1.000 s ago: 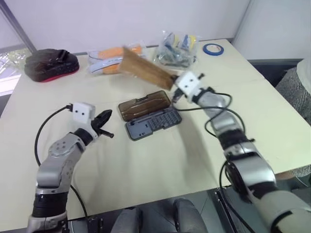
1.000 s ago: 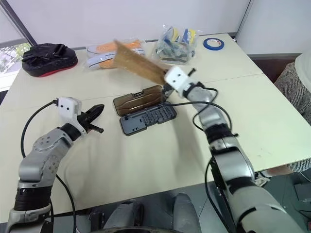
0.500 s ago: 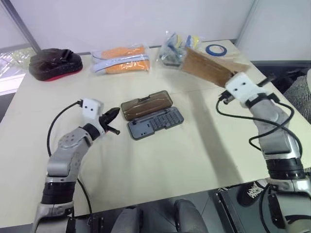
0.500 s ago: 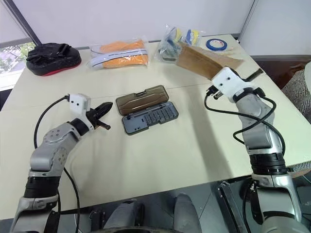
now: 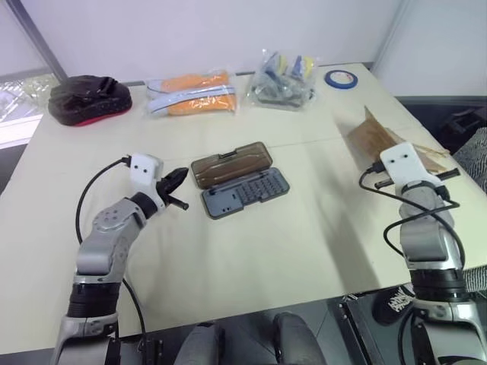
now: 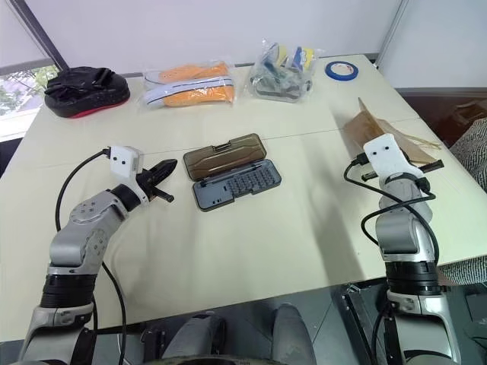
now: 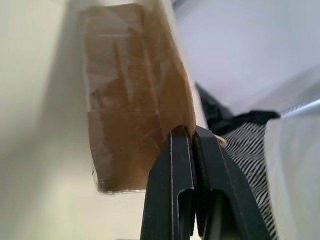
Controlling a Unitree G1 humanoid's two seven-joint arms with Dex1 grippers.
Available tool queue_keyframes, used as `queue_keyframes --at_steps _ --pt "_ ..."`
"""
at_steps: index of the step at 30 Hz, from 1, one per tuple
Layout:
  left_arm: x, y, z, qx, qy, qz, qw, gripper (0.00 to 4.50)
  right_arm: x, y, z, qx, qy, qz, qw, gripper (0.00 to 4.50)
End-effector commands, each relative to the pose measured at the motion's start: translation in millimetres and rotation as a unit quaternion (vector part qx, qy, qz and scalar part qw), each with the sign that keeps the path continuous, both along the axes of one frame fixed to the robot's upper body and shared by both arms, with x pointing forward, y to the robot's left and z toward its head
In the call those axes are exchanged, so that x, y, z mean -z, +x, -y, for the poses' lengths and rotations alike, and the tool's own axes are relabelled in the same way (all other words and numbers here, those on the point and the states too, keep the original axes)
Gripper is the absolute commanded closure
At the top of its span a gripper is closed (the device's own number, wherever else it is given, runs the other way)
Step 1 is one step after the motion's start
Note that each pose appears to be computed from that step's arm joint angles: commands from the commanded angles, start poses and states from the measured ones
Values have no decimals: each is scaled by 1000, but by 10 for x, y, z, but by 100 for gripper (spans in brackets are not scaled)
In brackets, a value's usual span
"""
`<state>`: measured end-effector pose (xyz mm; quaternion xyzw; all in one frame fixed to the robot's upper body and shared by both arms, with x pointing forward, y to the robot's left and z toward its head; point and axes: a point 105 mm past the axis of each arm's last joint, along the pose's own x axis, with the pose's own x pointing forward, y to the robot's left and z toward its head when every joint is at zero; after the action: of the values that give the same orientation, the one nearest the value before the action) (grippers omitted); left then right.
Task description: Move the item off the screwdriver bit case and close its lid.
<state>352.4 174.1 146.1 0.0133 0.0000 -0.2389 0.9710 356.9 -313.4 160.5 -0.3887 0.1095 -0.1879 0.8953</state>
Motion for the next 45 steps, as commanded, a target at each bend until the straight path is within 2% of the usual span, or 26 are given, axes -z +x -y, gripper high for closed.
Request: queue_keyframes --at_steps 1,2,3,4,8,11,12,14,18,22,27,32,38,41,45 --pt "-109 -16 -6 -1 7 26 1000 450 -17 -12 -17 -3 28 10 1000 444" --pt "-109 -13 -9 -1 7 26 1000 450 19 -14 -23 -3 34 4 999 444" --pt "-110 -10 -11 -1 8 26 1000 450 45 -18 -26 -2 34 -1 999 393" --pt "-111 -7 -14 -2 8 26 1000 450 59 -19 -29 -2 33 -5 999 363" --pt "-121 -2 -23 -3 7 27 1000 450 -21 -15 -36 -9 54 15 998 157" --pt "-138 4 -28 -4 5 28 1000 450 -348 2 -57 -19 -13 72 997 5" --pt "-141 5 -30 -4 4 28 1000 450 -423 10 -100 -30 -24 85 996 5" --pt "-150 6 -33 -3 3 29 1000 450 -513 34 -248 -65 2 107 992 5" --pt "-179 7 -39 -1 2 30 1000 450 -889 63 -594 -143 36 182 972 5" --pt "-202 8 -26 7 -3 28 1000 450 -1108 166 -928 -228 70 201 950 5" --pt "-184 -25 103 40 -8 18 999 450 -1024 489 -1329 -326 178 143 917 5" --pt "-140 -80 160 56 -6 9 998 450 -894 719 -1725 -402 211 70 888 5" --pt "-135 -92 157 54 -6 10 998 450 -717 903 -2018 -435 222 15 872 5" --pt "-124 -120 175 52 -6 11 999 450 -531 1017 -2225 -441 248 -33 862 5" --pt "-103 -149 179 49 -7 9 999 450 -394 1100 -2320 -429 263 -58 862 5"
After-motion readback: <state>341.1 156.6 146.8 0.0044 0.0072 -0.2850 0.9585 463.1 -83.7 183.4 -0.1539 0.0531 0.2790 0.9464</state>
